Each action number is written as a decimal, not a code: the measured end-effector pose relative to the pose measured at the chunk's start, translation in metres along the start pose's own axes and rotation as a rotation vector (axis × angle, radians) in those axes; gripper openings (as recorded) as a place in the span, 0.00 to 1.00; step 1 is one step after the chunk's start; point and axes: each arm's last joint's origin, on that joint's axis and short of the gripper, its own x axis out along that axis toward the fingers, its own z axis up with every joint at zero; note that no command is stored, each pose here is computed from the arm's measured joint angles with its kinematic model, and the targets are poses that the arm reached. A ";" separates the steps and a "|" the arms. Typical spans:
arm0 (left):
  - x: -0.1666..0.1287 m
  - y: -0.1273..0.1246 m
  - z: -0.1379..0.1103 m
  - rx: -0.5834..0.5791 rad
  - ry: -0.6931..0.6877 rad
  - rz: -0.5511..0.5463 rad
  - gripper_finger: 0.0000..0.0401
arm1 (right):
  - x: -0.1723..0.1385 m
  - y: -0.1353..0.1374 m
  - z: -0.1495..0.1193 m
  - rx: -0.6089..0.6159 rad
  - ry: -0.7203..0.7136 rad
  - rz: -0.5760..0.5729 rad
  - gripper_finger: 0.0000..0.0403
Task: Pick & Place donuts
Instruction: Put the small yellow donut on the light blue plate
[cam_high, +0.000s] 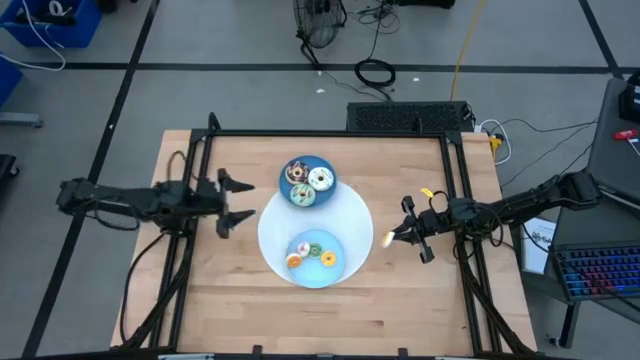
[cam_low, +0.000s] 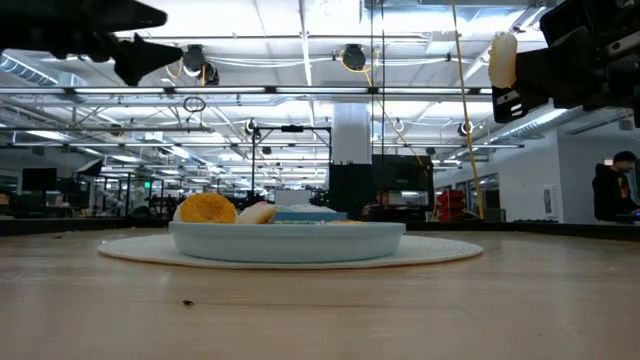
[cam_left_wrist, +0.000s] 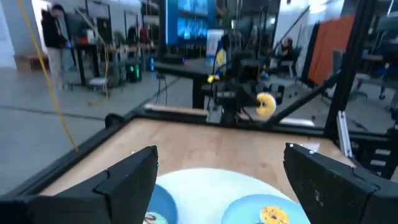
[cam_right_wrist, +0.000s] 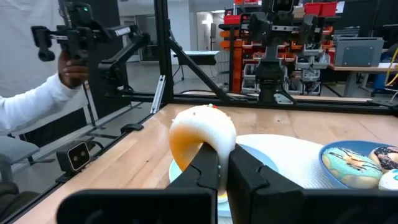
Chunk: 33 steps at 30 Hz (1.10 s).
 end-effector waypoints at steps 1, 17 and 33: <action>-0.005 0.001 -0.003 -0.001 -0.013 0.003 0.86 | 0.000 0.000 0.000 0.000 0.000 0.000 0.01; -0.030 0.010 -0.049 -0.075 -0.080 0.008 0.86 | 0.000 0.000 0.000 0.011 0.000 -0.005 0.01; -0.030 0.010 -0.052 -0.073 -0.100 0.006 0.86 | 0.079 0.011 0.006 -0.058 0.178 0.046 0.01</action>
